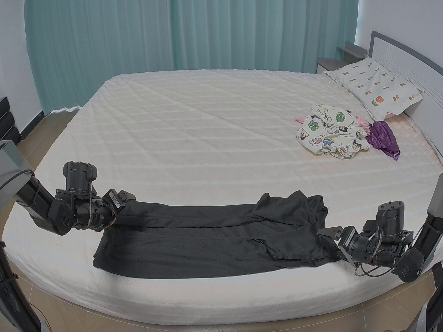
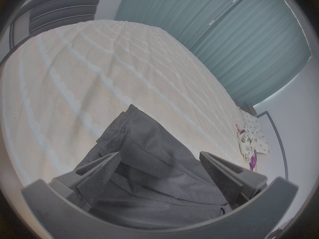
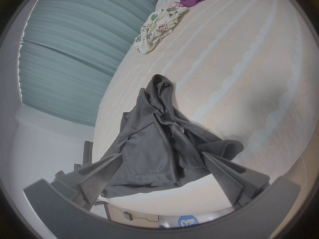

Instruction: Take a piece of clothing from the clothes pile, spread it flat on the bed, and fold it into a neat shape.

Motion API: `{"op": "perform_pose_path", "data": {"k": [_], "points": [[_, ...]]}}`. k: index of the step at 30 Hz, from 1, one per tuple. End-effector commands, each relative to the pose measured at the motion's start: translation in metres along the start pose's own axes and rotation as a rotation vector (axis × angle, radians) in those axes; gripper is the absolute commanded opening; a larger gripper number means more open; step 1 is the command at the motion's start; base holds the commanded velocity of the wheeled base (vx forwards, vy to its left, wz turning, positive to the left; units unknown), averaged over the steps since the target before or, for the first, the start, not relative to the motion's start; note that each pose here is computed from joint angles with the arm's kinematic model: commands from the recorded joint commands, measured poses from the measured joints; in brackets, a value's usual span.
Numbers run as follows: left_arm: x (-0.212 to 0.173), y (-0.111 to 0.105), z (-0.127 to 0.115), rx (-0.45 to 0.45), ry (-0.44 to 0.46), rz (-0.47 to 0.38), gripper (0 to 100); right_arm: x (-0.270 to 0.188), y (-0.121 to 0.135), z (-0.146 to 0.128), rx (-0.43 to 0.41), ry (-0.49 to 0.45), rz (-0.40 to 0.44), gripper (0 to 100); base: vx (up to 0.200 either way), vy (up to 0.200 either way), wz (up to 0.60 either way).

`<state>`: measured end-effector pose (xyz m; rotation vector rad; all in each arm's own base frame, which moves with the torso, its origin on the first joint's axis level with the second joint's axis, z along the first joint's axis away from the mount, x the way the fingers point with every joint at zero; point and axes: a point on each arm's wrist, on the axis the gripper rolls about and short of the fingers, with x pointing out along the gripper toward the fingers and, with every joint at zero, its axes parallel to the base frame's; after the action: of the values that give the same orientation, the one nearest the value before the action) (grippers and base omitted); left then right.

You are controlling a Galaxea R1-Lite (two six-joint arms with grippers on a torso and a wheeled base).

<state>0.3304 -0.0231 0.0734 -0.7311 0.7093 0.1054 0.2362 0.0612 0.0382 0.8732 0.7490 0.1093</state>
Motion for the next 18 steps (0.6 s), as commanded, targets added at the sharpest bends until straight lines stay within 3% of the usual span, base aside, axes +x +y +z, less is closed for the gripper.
{"op": "perform_pose_path", "data": {"k": [1,8,18], "points": [[0.01,-0.005,-0.003,-0.03,0.013,-0.002,100,0.001,-0.001,-0.001,-0.001,0.005,-0.003,100,0.0,0.0,0.0],[0.012,-0.006,-0.008,-0.03,0.027,-0.001,100,0.001,0.0,-0.001,-0.001,0.004,-0.002,100,0.0,0.0,0.0],[0.028,0.001,-0.012,-0.032,0.026,0.073,100,0.001,0.0,-0.001,-0.001,0.004,-0.002,100,0.0,0.0,0.0]]}}
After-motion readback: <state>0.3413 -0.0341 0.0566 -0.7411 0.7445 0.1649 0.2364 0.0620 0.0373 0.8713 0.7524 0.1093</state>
